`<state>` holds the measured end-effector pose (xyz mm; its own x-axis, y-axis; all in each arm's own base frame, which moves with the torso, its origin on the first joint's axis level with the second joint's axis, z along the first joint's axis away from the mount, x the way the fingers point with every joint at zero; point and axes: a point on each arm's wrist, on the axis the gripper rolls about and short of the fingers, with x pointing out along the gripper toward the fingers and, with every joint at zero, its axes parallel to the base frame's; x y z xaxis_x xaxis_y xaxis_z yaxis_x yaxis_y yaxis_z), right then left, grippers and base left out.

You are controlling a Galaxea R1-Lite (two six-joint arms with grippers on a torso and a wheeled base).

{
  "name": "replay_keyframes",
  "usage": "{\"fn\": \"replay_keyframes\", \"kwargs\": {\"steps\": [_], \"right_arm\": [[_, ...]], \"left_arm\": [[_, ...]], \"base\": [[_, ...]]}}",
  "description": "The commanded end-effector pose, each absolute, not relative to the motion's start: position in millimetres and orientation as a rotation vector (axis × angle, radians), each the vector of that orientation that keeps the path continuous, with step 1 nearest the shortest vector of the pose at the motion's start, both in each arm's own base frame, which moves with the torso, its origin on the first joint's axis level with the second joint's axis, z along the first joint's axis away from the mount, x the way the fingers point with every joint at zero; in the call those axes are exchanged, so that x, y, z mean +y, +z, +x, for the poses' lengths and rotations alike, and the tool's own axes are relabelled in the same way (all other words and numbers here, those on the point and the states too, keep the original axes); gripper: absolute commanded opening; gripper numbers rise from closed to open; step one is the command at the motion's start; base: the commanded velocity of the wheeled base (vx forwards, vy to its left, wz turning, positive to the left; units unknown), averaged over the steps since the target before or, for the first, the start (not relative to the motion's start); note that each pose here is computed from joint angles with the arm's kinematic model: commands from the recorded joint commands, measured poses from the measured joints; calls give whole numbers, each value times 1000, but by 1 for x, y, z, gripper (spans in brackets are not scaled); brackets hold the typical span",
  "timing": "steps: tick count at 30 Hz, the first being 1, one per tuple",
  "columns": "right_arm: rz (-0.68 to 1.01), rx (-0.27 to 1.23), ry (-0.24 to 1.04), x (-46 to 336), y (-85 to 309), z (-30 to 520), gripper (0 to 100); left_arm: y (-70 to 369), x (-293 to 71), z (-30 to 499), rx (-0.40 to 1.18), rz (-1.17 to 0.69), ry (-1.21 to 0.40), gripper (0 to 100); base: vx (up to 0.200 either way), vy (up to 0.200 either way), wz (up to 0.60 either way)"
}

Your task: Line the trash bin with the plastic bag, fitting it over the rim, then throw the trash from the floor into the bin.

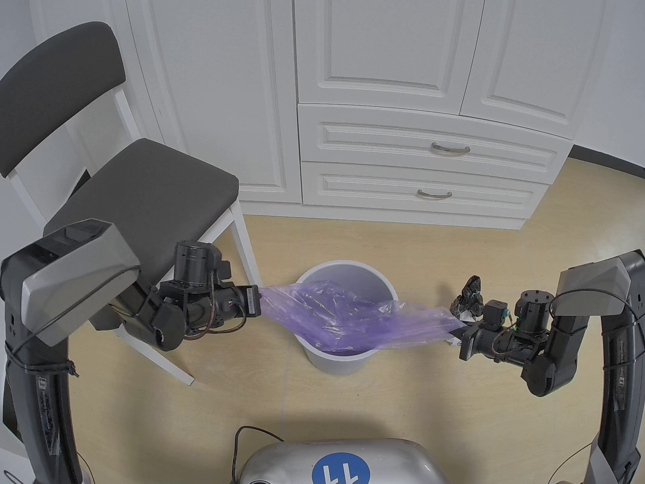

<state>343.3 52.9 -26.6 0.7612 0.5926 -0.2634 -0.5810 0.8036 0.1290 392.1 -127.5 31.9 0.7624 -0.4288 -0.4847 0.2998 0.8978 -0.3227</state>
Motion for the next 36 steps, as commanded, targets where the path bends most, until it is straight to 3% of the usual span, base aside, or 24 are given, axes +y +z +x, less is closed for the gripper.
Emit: {"fn": "replay_keyframes", "kwargs": {"steps": [1,15,23,30,36], "right_arm": [[17,298,636,44,-17,330,0],[-85,292,618,32,-22,325,0],[-99,393,618,27,-24,323,0],[-38,533,606,19,-9,331,0],[-29,567,606,19,-16,331,0]], "left_arm": [[46,-109,381,577,-210,-401,0],[30,-79,377,642,-106,-426,0],[18,-68,376,765,-56,-415,0],[6,-68,377,799,-56,-413,0],[-3,-75,381,800,-55,-419,0]], "base": [[0,0,0],[0,0,0],[0,0,0],[0,0,0],[0,0,0]]}}
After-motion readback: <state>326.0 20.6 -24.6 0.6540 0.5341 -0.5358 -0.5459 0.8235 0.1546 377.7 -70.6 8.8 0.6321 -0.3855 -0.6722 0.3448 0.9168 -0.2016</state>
